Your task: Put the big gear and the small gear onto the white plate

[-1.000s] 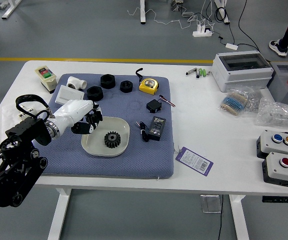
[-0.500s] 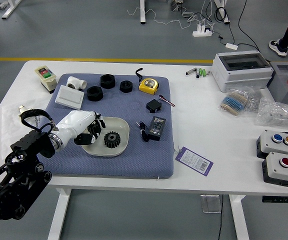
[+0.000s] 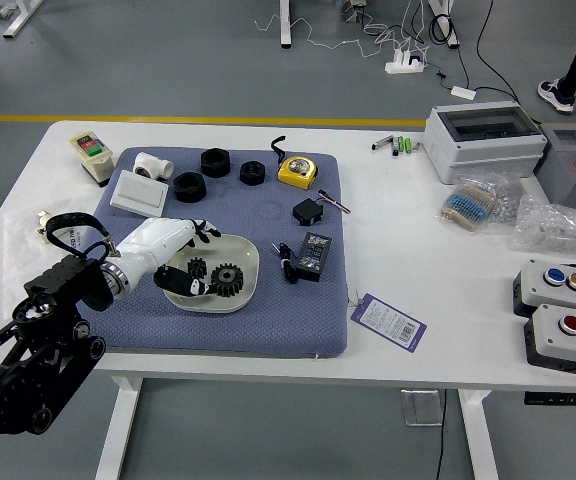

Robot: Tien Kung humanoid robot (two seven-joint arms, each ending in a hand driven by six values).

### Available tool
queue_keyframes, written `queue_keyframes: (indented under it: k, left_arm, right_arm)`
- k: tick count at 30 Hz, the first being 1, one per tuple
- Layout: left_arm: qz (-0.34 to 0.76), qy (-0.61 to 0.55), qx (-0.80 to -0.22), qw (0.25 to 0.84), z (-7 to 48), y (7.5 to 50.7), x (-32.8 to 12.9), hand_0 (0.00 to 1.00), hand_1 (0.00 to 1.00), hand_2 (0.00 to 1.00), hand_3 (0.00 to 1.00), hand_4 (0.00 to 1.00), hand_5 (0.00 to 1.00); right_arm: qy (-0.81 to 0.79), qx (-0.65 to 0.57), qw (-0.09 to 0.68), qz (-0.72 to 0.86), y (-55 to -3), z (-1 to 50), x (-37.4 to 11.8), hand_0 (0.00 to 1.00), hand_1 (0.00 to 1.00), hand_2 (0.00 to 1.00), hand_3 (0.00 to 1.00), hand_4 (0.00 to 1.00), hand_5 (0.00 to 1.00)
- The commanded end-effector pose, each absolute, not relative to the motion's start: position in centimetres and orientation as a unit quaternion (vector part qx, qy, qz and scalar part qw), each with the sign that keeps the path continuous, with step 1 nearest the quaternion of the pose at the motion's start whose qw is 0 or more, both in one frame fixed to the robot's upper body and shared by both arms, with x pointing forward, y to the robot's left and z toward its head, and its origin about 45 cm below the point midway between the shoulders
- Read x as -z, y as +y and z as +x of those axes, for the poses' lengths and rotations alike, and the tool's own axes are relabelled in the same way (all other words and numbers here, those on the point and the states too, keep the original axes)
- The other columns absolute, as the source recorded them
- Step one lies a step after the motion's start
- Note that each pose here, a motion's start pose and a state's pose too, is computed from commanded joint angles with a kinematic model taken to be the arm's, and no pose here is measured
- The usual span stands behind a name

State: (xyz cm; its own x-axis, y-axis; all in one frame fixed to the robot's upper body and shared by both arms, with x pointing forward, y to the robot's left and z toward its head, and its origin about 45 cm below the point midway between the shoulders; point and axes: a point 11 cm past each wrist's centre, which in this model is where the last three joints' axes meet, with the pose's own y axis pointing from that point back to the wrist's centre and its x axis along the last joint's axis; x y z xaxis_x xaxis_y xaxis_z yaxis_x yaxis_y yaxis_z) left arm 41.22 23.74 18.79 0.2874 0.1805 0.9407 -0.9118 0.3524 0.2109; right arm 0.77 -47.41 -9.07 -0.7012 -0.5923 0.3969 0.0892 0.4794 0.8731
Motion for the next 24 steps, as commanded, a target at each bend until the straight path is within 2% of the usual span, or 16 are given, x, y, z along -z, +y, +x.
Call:
queue_keyframes:
  k: [9,10,15,16,21,22,24]
  left_arm:
    - [0.376,-0.470,-0.433,0.671,41.9,24.0,-21.3,0.465,0.634,0.734,0.787,0.998,0.350]
    - [0.372,-0.472,-0.440,0.667,41.9,24.1,-21.5,0.462,0.630,0.760,0.805,0.988,0.309]
    - [0.356,-0.469,-0.484,0.647,41.9,25.6,-21.4,0.462,0.630,0.760,0.805,0.988,0.309]
    - [0.348,-0.460,-0.502,0.645,41.9,26.2,-21.4,0.495,0.646,0.797,0.827,0.911,0.331]
    - [0.311,-0.402,-0.568,0.648,41.6,28.8,-21.0,0.495,0.646,0.797,0.827,0.911,0.331]
    - [0.304,-0.388,-0.580,0.648,41.3,29.5,-20.8,0.516,0.628,0.770,0.809,0.863,0.296]
    - [0.293,-0.365,-0.601,0.647,41.1,30.6,-20.6,0.516,0.628,0.770,0.809,0.863,0.296]
  right_arm:
    - [-0.785,0.484,0.351,0.160,-47.4,0.7,9.1,0.659,0.675,0.740,0.569,0.793,0.677]
    - [-0.785,0.484,0.352,0.160,-47.4,0.7,9.1,0.661,0.675,0.740,0.569,0.793,0.677]
    - [-0.784,0.485,0.353,0.159,-47.4,0.6,9.1,0.661,0.675,0.740,0.569,0.793,0.677]
    - [-0.784,0.485,0.353,0.159,-47.4,0.5,9.1,0.661,0.675,0.740,0.569,0.793,0.677]
    - [-0.782,0.486,0.356,0.160,-47.3,0.3,9.1,0.661,0.675,0.740,0.569,0.793,0.677]
    - [-0.782,0.486,0.357,0.159,-47.3,0.2,9.2,0.661,0.675,0.740,0.569,0.793,0.677]
    - [-0.782,0.486,0.357,0.159,-47.3,0.1,9.2,0.661,0.675,0.740,0.569,0.793,0.677]
